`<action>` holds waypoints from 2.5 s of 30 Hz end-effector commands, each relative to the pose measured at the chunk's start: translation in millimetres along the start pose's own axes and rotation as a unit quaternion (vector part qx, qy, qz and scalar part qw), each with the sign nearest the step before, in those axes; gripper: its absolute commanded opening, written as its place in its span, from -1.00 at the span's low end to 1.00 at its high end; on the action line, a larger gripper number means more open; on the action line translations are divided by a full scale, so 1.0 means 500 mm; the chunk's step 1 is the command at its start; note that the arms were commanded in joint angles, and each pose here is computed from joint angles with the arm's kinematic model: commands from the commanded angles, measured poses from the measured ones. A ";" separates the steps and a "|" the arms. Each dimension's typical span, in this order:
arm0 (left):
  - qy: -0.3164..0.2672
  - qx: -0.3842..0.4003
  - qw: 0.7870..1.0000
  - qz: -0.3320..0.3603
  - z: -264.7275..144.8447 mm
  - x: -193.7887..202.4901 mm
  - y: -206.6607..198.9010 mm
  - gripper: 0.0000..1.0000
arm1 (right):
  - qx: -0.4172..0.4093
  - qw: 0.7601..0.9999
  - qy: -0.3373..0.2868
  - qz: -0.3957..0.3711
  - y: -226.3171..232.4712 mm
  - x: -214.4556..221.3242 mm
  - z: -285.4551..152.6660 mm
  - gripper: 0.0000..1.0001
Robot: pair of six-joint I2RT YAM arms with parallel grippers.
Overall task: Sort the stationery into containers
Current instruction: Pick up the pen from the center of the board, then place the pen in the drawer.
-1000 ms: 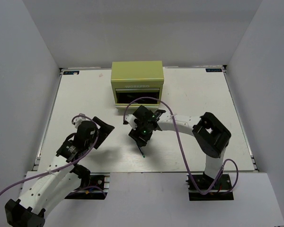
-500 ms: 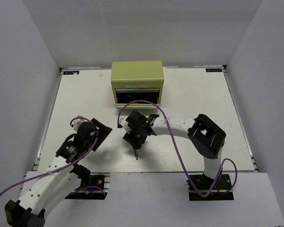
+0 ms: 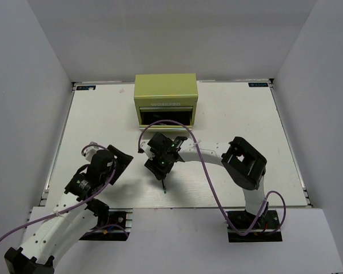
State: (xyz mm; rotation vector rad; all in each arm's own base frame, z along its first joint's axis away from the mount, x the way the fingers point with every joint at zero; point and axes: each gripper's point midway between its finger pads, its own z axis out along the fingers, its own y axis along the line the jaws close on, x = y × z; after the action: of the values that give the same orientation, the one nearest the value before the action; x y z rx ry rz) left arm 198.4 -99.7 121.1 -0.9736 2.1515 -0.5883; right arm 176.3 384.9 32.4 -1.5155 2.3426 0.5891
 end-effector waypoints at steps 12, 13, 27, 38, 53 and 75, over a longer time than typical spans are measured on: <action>-0.014 -0.005 1.000 -0.009 -0.007 -0.011 0.008 0.91 | 0.058 0.997 0.042 0.018 -0.024 0.056 0.027 -0.06; -0.014 -0.005 1.000 -0.009 -0.007 -0.011 0.008 0.91 | 0.065 0.997 0.047 0.018 -0.027 0.064 0.028 -0.06; -0.012 -0.009 1.000 -0.013 -0.004 -0.008 0.014 0.91 | 0.142 0.986 0.067 -0.050 -0.087 0.107 0.014 -0.62; -0.014 -0.005 1.000 -0.014 0.000 -0.008 0.011 0.91 | 0.111 0.984 -0.043 -0.132 -0.087 -0.044 -0.090 -1.00; -0.010 0.011 1.000 -0.018 0.006 -0.003 0.000 0.91 | 0.266 0.898 -0.208 -0.283 -0.275 -0.310 -0.295 -1.00; -0.013 0.022 1.000 -0.016 0.010 -0.005 -0.008 0.91 | 0.229 0.889 -0.185 -0.351 -0.379 -0.344 -0.216 0.28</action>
State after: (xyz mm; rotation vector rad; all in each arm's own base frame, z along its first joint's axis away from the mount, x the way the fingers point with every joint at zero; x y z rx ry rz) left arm 200.5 -101.0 116.7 -0.9956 2.1241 -0.6174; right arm 409.0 394.6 134.9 -1.7233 1.4044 0.0763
